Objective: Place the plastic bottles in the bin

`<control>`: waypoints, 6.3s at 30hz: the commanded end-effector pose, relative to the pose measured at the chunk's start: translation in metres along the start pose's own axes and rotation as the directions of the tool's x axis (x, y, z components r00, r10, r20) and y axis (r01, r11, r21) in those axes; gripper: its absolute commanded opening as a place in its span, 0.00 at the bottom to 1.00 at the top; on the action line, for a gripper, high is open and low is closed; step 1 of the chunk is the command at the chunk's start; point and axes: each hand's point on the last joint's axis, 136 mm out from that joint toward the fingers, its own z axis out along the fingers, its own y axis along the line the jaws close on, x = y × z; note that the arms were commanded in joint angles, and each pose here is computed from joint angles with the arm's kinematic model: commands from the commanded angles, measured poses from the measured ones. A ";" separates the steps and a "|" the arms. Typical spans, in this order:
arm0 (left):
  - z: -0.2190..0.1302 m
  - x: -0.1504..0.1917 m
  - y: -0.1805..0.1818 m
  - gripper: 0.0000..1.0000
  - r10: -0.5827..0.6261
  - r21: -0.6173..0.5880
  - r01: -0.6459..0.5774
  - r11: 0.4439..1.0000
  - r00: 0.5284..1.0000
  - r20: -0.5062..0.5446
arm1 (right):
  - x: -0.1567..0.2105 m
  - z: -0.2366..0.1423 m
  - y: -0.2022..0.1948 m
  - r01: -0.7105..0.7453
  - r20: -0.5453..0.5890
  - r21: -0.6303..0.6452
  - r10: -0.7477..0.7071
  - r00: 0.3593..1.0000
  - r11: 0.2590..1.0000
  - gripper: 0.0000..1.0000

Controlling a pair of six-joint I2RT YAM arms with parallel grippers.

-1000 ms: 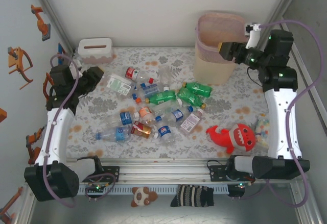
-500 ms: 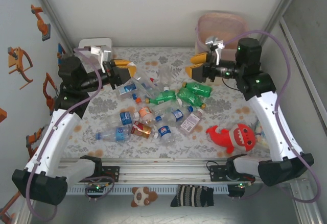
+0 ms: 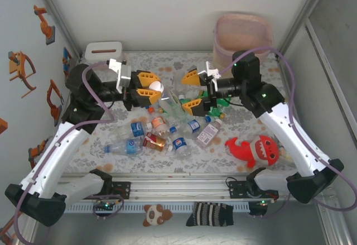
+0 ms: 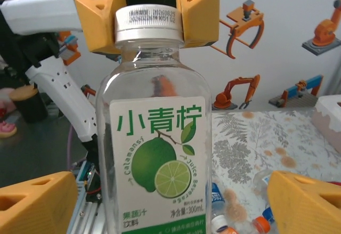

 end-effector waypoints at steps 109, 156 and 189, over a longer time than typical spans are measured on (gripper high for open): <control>-0.108 0.197 0.173 0.71 -0.635 -0.873 0.333 0.355 0.771 0.036 | 0.310 -0.247 -0.401 -0.274 0.307 0.944 0.798 0.519 -0.185 0.49; -0.181 0.287 0.267 0.74 -0.657 -0.784 0.386 -0.487 0.430 0.619 | 0.043 -0.292 -0.276 -0.341 0.362 0.931 0.459 0.811 -0.131 0.73; -0.162 0.435 0.343 0.86 -0.517 -0.426 0.539 -0.727 -0.022 0.856 | 0.056 -0.298 -0.218 -0.297 0.344 0.939 0.488 0.802 -0.173 0.74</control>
